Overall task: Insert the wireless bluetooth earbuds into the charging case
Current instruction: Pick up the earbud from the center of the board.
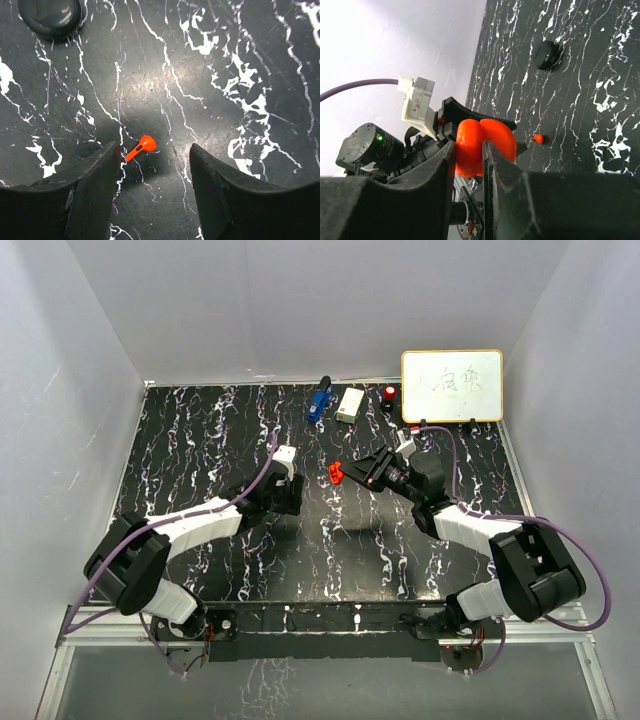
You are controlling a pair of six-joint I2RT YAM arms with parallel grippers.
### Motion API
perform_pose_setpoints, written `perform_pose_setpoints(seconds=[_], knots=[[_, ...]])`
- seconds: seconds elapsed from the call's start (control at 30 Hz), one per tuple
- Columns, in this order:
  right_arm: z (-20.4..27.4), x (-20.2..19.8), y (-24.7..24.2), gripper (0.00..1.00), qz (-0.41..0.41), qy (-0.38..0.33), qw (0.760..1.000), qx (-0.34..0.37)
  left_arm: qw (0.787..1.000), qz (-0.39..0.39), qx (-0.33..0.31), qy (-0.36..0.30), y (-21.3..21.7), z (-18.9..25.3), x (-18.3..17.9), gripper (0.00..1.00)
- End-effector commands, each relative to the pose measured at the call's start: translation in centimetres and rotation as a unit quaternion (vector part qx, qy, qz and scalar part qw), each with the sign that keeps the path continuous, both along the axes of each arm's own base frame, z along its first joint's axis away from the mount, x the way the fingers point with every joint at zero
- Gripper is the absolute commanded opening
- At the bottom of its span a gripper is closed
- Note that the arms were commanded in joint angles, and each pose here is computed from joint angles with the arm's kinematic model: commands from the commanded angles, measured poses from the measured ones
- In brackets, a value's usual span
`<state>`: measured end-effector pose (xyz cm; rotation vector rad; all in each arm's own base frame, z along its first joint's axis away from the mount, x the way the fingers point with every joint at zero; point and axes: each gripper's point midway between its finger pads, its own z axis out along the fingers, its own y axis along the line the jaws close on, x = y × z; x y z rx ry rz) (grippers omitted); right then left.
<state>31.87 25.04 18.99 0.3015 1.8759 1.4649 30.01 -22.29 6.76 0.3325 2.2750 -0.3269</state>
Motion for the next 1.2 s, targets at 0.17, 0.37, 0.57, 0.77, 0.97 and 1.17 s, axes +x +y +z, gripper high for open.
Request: perform_pose_setpoints(seconds=[0.17, 0.37, 0.57, 0.77, 0.97, 1.17], knots=[[1.8, 0.7, -0.1, 0.05, -0.004, -0.031, 0.999, 0.012, 0.999, -0.004, 0.036, 0.022, 0.3, -1.4, -0.2, 0.51], [1.8, 0.4, 0.4, 0.05, 0.013, -0.027, 0.999, 0.034, 0.999, -0.006, 0.043, 0.027, 0.3, -2.1, -0.2, 0.50], [1.8, 0.4, 0.5, 0.04, 0.017, -0.024, 0.999, 0.044, 0.998, -0.006, 0.054, 0.025, 0.4, -2.5, 0.1, 0.49], [1.8, 0.4, 0.5, 0.04, 0.017, -0.025, 0.999, 0.044, 0.998, -0.005, 0.064, 0.027, 0.5, -3.0, 0.4, 0.47], [1.9, 0.3, 0.4, 0.04, 0.018, -0.025, 0.998, 0.047, 0.997, -0.007, 0.069, 0.027, 0.4, -3.2, 0.6, 0.45], [1.8, 0.3, 0.2, 0.04, 0.016, -0.024, 0.998, 0.048, 0.997, -0.009, 0.073, 0.029, 0.4, -3.5, 0.6, 0.41]])
